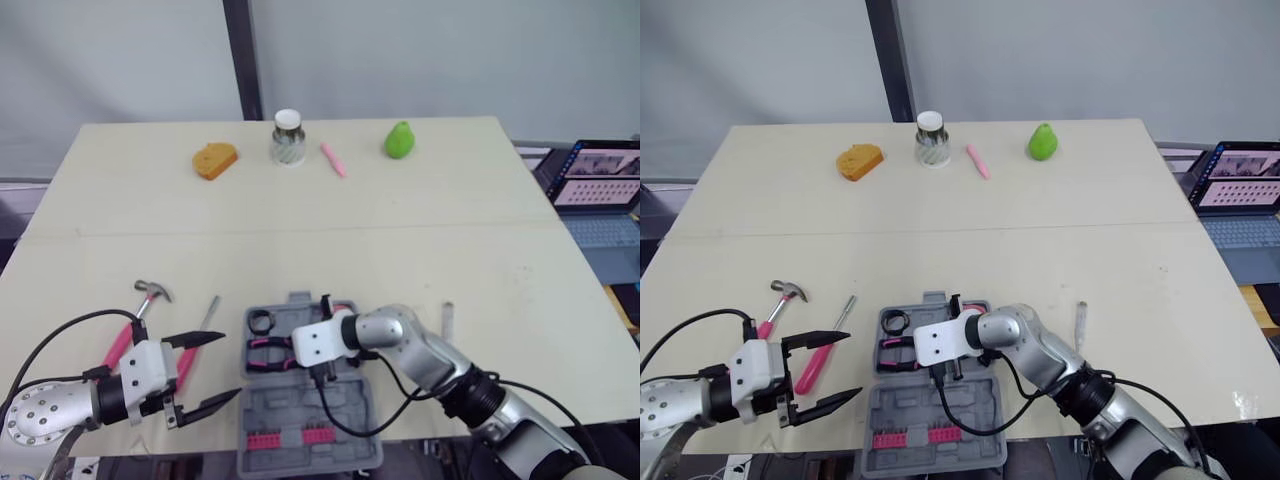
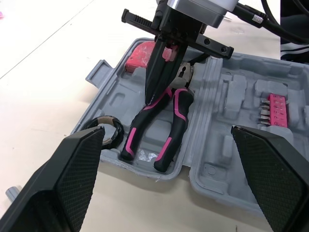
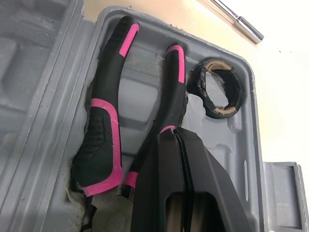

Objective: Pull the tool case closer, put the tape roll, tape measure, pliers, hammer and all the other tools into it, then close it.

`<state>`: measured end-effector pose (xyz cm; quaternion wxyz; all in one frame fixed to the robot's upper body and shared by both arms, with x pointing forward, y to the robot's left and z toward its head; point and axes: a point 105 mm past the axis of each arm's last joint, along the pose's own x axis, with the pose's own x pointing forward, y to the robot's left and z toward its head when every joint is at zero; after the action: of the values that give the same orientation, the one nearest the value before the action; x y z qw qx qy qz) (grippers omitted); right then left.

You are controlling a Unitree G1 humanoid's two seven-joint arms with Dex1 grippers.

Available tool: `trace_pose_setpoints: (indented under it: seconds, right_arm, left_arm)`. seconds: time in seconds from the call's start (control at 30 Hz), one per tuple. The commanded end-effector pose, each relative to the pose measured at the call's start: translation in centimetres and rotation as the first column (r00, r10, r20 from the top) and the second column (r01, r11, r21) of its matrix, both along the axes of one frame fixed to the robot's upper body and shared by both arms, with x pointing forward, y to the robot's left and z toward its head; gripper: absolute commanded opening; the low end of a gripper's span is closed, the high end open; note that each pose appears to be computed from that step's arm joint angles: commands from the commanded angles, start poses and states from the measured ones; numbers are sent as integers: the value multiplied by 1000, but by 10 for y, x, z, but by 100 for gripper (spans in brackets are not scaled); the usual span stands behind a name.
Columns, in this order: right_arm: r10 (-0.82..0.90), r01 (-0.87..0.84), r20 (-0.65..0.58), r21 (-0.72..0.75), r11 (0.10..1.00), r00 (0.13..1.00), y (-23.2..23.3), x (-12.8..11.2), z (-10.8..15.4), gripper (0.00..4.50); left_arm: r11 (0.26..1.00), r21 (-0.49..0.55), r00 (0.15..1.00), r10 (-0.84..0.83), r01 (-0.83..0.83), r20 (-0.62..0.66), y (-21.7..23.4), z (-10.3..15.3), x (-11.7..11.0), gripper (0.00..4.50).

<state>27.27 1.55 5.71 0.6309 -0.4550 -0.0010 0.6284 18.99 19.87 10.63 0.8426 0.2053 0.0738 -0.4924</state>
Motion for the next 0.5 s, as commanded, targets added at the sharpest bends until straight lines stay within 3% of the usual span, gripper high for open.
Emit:
trace_pose_setpoints:
  seconds: [0.03, 0.2, 0.37, 0.5]
  right_arm:
    - [-25, 11, -104, -134, 991, 994, -15, -9, -41, 2]
    - [-63, 54, -135, -72, 996, 989, -13, -4, -34, 2]
    - [-27, 162, -357, 355, 921, 934, -8, -6, 38, 2]
    - [-30, 275, -444, 500, 821, 896, -43, -3, 84, 2]
  left_arm:
    - [1000, 1, 1000, -10, 10, 22, -4, 3, 0, 450]
    - [1000, 1, 1000, -8, 8, 22, -4, 3, 2, 450]
    - [997, -62, 999, 47, -48, -18, -1, 6, 15, 450]
    - [989, -114, 992, 87, -97, -93, 6, 7, 25, 450]
